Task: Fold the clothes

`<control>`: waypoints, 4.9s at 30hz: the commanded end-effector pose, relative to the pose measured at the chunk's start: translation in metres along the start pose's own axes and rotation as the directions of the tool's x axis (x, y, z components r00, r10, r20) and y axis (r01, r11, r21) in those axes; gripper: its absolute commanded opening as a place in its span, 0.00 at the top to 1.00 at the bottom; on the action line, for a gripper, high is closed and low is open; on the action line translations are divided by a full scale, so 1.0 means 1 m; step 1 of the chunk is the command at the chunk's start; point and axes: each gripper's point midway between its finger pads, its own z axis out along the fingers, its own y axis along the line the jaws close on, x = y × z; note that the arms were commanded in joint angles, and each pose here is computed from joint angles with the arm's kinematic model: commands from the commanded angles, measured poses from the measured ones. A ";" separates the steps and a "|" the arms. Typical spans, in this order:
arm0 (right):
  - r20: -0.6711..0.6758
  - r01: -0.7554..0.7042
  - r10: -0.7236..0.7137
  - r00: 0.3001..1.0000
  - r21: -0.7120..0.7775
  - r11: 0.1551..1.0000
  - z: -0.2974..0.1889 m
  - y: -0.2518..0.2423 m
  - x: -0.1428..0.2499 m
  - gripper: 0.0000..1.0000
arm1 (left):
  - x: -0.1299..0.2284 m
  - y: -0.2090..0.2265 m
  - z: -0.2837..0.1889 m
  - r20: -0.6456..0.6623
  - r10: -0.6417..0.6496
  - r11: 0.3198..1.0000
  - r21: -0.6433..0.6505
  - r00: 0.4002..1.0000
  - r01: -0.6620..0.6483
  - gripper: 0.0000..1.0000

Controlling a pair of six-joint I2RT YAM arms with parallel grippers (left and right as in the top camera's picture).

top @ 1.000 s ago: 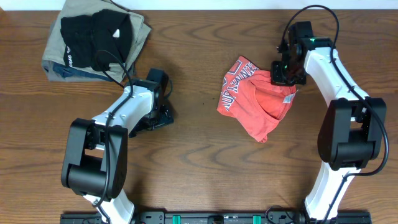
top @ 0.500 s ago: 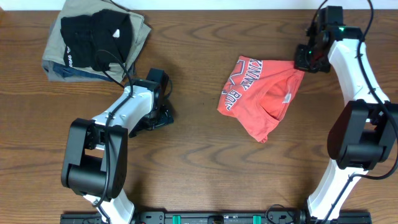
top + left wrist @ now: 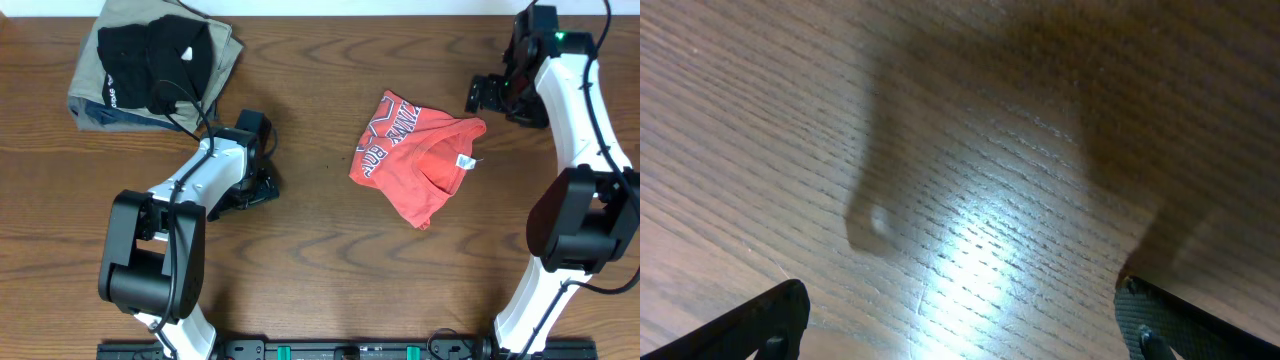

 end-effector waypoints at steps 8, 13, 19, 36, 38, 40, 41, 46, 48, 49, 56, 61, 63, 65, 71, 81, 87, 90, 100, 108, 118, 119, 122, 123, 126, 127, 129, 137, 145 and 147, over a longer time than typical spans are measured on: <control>-0.282 0.212 -0.304 0.910 -0.313 0.926 -0.020 0.070 0.093 0.16 | 0.004 0.000 0.004 -0.021 -0.003 1.000 -0.002 1.000 0.002 0.02; -0.364 0.318 -0.396 0.843 -0.257 0.913 -0.005 0.083 0.129 0.16 | 0.008 -0.005 0.004 -0.043 -0.002 1.000 0.025 0.999 0.003 0.02; -0.422 0.420 -0.454 0.785 -0.176 0.890 0.018 0.085 0.155 0.13 | 0.007 -0.005 0.004 -0.041 -0.003 1.000 0.029 0.999 0.004 0.02; -0.453 0.371 -0.347 0.821 -0.038 0.928 0.057 0.047 0.158 0.36 | 0.005 -0.007 0.004 -0.033 -0.004 0.999 0.035 0.999 0.005 0.02; -0.455 0.370 -0.346 0.820 -0.037 0.928 0.056 0.047 0.159 0.52 | 0.005 -0.007 0.004 -0.032 -0.004 0.999 0.035 0.999 0.005 0.02; -0.455 0.359 -0.332 0.826 -0.031 0.933 0.056 0.047 0.159 0.53 | 0.005 -0.007 0.004 -0.032 -0.004 0.999 0.035 0.999 0.005 0.02; -0.457 0.355 -0.329 0.827 -0.029 0.934 0.056 0.047 0.159 0.53 | 0.005 -0.007 0.004 -0.032 -0.004 0.999 0.035 0.999 0.005 0.02; -0.478 0.356 -0.322 0.817 -0.021 0.934 0.053 0.044 0.163 0.75 | 0.005 -0.007 0.004 -0.032 -0.004 0.999 0.035 0.999 0.005 0.02; -0.496 0.338 -0.280 0.822 0.029 0.941 0.051 0.036 0.166 0.82 | 0.005 -0.007 0.004 -0.033 -0.004 0.999 0.035 0.999 0.005 0.02; -0.503 0.329 -0.252 0.826 0.069 0.942 0.049 0.031 0.166 0.84 | 0.005 -0.007 0.004 -0.033 -0.004 0.999 0.035 0.999 0.005 0.02; -0.525 0.264 -0.091 0.847 0.265 0.927 0.037 0.001 0.170 0.99 | 0.005 -0.007 0.004 -0.032 -0.004 0.999 0.035 0.999 0.005 0.02; -0.538 0.261 -0.078 0.840 0.273 0.926 0.034 -0.001 0.173 0.64 | 0.005 -0.007 0.004 -0.032 -0.004 0.999 0.035 0.999 0.005 0.02; -0.545 0.264 -0.077 0.835 0.274 0.925 0.033 -0.002 0.175 0.20 | 0.005 -0.007 0.004 -0.032 -0.004 0.999 0.036 0.999 0.006 0.02; -0.545 0.264 -0.076 0.835 0.275 0.925 0.032 -0.002 0.175 0.12 | 0.005 -0.007 0.004 -0.032 -0.005 0.999 0.036 0.999 0.006 0.02; -0.473 0.226 -0.076 0.878 0.269 0.936 0.022 0.007 0.156 0.12 | 0.006 -0.008 0.004 -0.038 -0.004 0.999 0.042 0.999 0.005 0.02; -0.191 0.113 -0.078 0.979 0.176 0.978 0.005 0.026 0.091 0.01 | 0.038 -0.084 -0.028 -0.050 0.361 0.830 0.473 0.931 -0.297 0.02; -0.158 0.031 -0.018 0.987 0.084 0.996 0.012 0.014 0.072 0.57 | 0.040 -0.114 -0.073 0.159 0.426 0.741 0.504 0.891 -0.444 0.50; -0.156 -0.012 0.023 0.988 0.066 0.998 0.012 0.004 0.067 0.89 | 0.042 -0.133 -0.099 0.258 0.414 0.693 0.533 0.873 -0.486 0.86; -0.147 -0.027 0.020 0.989 -0.041 0.999 0.022 0.010 0.061 0.99 | 0.074 -0.207 -0.127 0.429 0.449 0.518 0.591 0.784 -0.619 0.94; -0.169 0.014 -0.032 0.985 -0.107 0.994 0.057 0.035 0.081 0.99 | 0.065 -0.245 -0.147 0.567 0.378 0.418 0.601 0.732 -0.681 0.94; -0.166 0.022 -0.059 0.984 -0.221 0.975 0.084 0.066 0.098 0.99 | 0.053 -0.280 -0.141 0.570 0.278 0.378 0.675 0.773 -0.633 0.93; -0.166 0.022 -0.060 0.984 -0.221 0.975 0.084 0.066 0.098 0.99 | 0.053 -0.282 -0.133 0.549 0.279 0.386 0.687 0.787 -0.616 0.94; -0.167 0.023 -0.060 0.984 -0.219 0.975 0.084 0.066 0.098 0.99 | 0.055 -0.286 -0.108 0.499 0.294 0.420 0.699 0.815 -0.579 0.94; -0.169 0.022 -0.060 0.984 -0.219 0.976 0.084 0.065 0.099 0.99 | 0.056 -0.286 -0.100 0.487 0.304 0.430 0.697 0.819 -0.574 0.94; -0.171 0.022 -0.060 0.983 -0.214 0.977 0.084 0.065 0.099 0.99 | 0.058 -0.286 -0.079 0.454 0.328 0.457 0.691 0.828 -0.560 0.94; -0.171 0.023 -0.060 0.983 -0.209 0.978 0.085 0.064 0.099 0.99 | 0.058 -0.284 -0.074 0.444 0.333 0.469 0.688 0.832 -0.554 0.93; -0.169 0.025 -0.060 0.984 -0.199 0.980 0.085 0.062 0.099 0.99 | 0.057 -0.276 -0.063 0.412 0.342 0.509 0.674 0.844 -0.535 0.94; -0.168 0.030 -0.062 0.984 -0.189 0.981 0.085 0.060 0.099 0.99 | 0.026 -0.200 -0.010 0.203 0.249 0.796 0.514 0.947 -0.319 0.94; -0.167 0.029 -0.062 0.984 -0.192 0.981 0.083 0.061 0.098 0.99 | 0.004 -0.162 -0.032 0.175 0.179 0.829 0.503 0.968 -0.245 0.94; -0.174 0.028 -0.062 0.983 -0.193 0.981 0.078 0.062 0.097 0.99 | 0.001 -0.156 -0.043 0.205 0.190 0.826 0.495 0.960 -0.269 0.94</control>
